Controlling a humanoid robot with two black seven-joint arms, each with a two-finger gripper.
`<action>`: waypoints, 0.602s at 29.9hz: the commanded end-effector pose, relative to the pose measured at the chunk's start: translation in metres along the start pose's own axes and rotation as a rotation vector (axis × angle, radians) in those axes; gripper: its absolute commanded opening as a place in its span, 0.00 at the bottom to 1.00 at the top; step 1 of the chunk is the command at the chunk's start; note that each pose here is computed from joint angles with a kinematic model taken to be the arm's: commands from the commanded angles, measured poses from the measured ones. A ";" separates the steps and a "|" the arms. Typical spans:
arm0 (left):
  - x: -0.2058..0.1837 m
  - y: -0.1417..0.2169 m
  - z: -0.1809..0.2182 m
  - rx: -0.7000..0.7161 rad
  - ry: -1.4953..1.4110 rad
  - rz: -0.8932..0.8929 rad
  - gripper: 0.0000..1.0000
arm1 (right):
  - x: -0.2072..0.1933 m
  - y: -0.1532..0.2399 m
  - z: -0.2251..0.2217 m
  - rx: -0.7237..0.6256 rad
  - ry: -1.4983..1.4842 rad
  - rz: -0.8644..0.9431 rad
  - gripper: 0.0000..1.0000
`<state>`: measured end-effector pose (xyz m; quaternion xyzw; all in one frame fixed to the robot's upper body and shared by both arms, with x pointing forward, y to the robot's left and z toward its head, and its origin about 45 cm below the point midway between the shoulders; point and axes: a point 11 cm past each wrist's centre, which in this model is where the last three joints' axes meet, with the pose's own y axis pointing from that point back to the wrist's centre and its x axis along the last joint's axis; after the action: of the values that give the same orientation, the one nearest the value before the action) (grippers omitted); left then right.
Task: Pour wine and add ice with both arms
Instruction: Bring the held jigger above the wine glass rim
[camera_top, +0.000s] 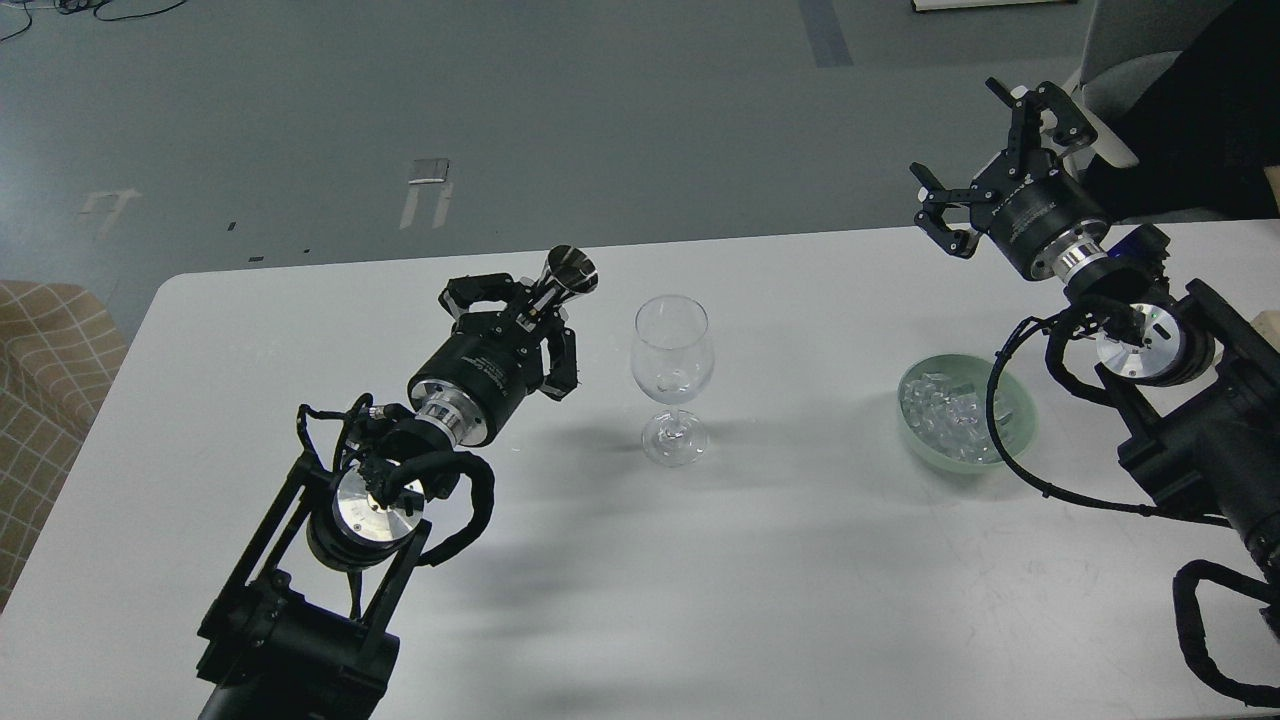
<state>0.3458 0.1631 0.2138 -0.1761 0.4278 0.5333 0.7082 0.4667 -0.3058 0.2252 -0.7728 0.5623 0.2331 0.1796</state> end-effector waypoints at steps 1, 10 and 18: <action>-0.002 0.000 -0.001 0.004 -0.012 -0.002 0.00 | 0.000 0.000 -0.001 0.002 0.000 0.000 1.00; -0.006 -0.001 -0.016 0.054 -0.120 0.000 0.01 | -0.001 0.000 0.001 0.000 -0.003 -0.001 1.00; -0.015 -0.005 -0.010 0.051 -0.153 -0.016 0.01 | -0.002 -0.001 0.001 0.000 -0.004 -0.004 1.00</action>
<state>0.3424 0.1462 0.2144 -0.1196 0.3898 0.5297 0.7437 0.4670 -0.3046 0.2250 -0.7726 0.5620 0.2340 0.1805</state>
